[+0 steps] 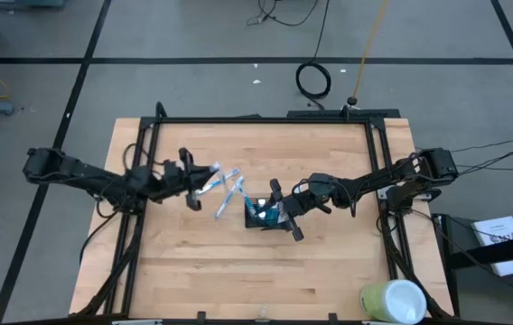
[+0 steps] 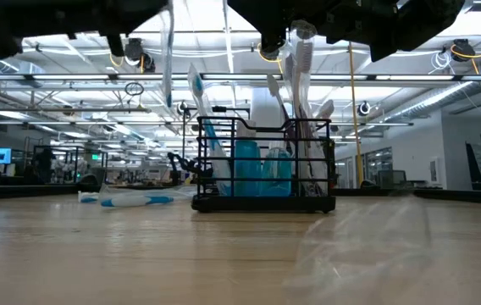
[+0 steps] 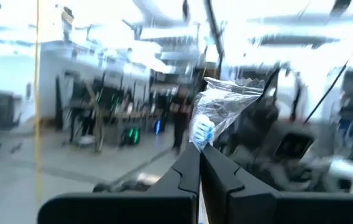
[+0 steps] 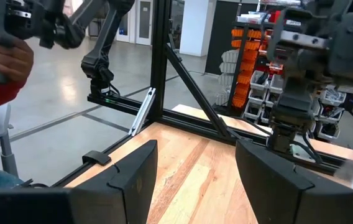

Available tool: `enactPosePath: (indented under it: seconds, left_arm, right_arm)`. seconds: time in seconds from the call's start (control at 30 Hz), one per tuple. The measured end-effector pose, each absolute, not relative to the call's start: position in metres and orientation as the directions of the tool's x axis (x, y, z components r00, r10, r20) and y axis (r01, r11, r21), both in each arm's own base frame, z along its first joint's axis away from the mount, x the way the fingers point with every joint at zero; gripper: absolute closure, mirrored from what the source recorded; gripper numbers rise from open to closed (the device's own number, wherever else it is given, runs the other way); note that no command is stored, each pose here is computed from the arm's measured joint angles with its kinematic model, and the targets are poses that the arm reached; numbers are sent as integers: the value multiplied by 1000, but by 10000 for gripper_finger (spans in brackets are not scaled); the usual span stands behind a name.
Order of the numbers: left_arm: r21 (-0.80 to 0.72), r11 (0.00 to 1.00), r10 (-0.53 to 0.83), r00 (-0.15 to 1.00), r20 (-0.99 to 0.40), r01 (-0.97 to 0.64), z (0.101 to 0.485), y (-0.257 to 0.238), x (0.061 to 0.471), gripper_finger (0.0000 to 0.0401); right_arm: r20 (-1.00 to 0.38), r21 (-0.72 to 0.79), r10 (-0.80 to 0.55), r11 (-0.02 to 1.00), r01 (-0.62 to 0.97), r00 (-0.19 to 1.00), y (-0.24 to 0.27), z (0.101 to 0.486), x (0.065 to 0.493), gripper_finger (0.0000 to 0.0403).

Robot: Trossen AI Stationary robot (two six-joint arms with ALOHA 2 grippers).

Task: Pick & Place toothbrushing station
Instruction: Put the blue toothbrush into the left section of the wire organizer

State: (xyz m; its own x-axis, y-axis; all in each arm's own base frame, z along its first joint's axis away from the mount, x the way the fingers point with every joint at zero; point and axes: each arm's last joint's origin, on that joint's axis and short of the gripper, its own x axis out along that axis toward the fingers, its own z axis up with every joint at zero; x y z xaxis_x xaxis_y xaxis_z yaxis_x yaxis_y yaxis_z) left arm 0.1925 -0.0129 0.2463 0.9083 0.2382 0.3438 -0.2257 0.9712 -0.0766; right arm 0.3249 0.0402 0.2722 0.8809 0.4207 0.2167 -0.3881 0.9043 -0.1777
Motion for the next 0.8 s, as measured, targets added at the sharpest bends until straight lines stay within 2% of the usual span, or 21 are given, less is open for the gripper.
enactPosePath:
  seconds: [0.13,0.5,0.8]
  left_arm:
    - [-97,977,214,885,414,-191,239,-17,188,399]
    - [-128,982,183,868,461,-139,229,-25,214,398]
    - [-107,985,166,899,406,-134,218,-32,252,399]
  right_arm:
    - [217,-178,421,904,-388,881,40,272,325,192]
    - [217,-178,421,904,-388,881,40,272,325,192]
    - [217,-178,421,904,-388,881,40,272,325,192]
